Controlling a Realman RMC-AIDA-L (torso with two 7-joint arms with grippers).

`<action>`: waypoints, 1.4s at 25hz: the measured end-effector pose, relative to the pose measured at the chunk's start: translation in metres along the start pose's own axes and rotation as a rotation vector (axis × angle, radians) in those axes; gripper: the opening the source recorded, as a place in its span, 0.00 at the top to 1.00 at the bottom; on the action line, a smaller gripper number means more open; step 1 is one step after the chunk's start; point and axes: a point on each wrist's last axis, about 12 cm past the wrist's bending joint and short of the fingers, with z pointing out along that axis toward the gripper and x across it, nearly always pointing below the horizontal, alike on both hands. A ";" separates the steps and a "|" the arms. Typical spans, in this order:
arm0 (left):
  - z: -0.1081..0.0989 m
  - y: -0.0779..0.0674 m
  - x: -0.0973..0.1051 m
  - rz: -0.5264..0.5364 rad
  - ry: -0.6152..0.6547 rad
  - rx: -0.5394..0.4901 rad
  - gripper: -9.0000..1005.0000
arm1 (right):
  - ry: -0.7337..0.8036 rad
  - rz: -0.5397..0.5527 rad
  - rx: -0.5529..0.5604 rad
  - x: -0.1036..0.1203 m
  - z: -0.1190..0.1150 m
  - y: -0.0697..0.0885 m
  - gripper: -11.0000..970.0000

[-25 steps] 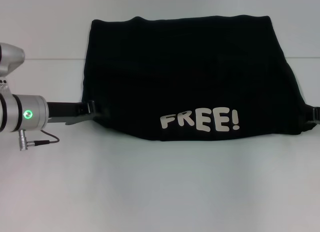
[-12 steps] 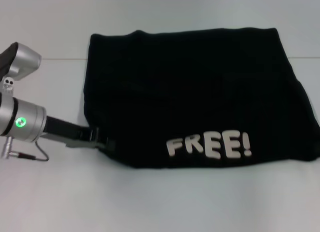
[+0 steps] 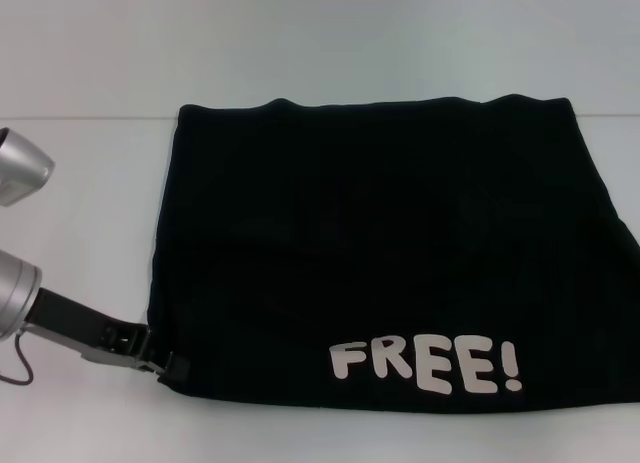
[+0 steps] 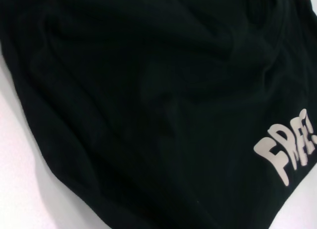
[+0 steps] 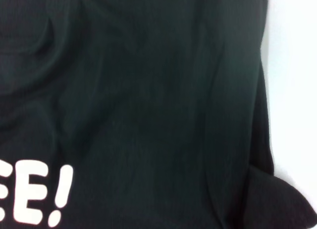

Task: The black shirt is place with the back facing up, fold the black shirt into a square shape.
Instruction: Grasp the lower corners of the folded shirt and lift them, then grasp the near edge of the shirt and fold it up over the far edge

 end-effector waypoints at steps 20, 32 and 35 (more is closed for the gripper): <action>-0.001 -0.007 0.030 0.011 0.154 0.079 0.99 | 0.211 0.025 -0.066 0.037 -0.005 -0.001 0.94; -0.005 -0.016 0.027 0.062 0.151 0.150 0.99 | 0.028 0.002 -0.216 0.033 -0.024 0.002 0.94; -0.017 -0.021 0.013 0.079 0.057 0.193 0.98 | -0.055 -0.027 -0.256 0.019 -0.033 0.006 0.94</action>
